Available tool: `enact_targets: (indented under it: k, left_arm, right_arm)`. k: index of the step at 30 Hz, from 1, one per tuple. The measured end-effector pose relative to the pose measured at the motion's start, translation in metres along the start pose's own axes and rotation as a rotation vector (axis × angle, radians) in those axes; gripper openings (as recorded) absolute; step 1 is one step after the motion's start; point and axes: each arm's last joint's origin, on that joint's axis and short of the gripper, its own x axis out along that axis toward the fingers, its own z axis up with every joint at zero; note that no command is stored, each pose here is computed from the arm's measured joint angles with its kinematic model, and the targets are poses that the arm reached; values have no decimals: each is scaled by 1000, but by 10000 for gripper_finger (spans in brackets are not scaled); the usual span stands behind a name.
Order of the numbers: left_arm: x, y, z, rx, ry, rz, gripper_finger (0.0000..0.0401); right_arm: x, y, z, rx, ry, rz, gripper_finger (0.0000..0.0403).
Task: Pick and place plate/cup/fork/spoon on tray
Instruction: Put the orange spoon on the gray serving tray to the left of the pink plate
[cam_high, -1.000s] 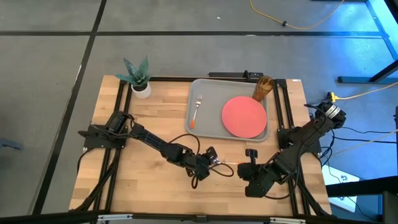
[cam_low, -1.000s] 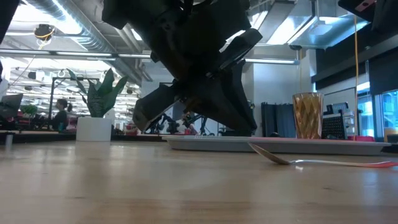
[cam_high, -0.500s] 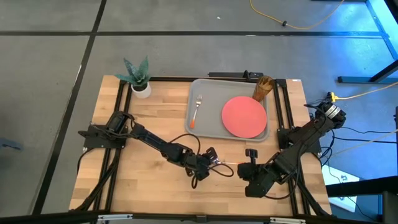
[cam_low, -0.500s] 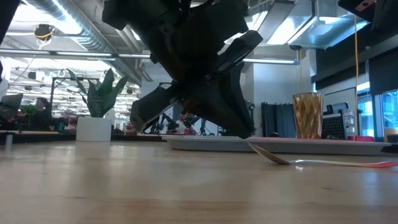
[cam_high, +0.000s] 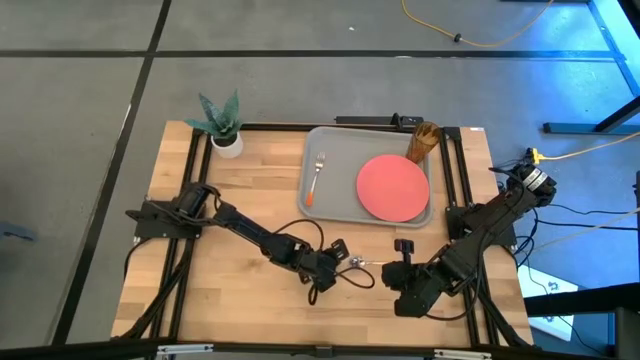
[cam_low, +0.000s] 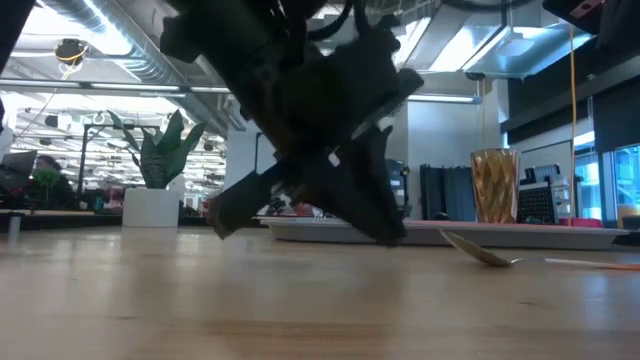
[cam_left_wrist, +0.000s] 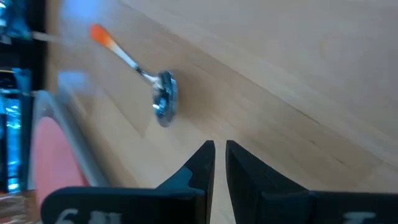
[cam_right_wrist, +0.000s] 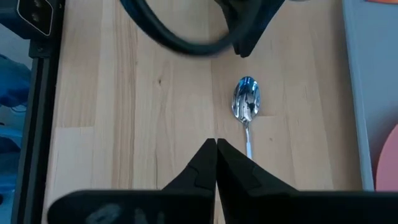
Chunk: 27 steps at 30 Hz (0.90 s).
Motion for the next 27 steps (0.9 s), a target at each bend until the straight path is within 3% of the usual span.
enact_targets:
  k: [7,18,27]
  left_arm:
    - [-4,4,11,53,-48,83,33]
    - [2,16,1,19,-102,82,30]
    - [1,17,4,57,-150,79,29]
  right_arm:
    - [0,0,0,-13,-5,-6,10]
    - [0,0,0,-13,-6,-6,10]
    - [0,0,0,-9,-6,-6,10]
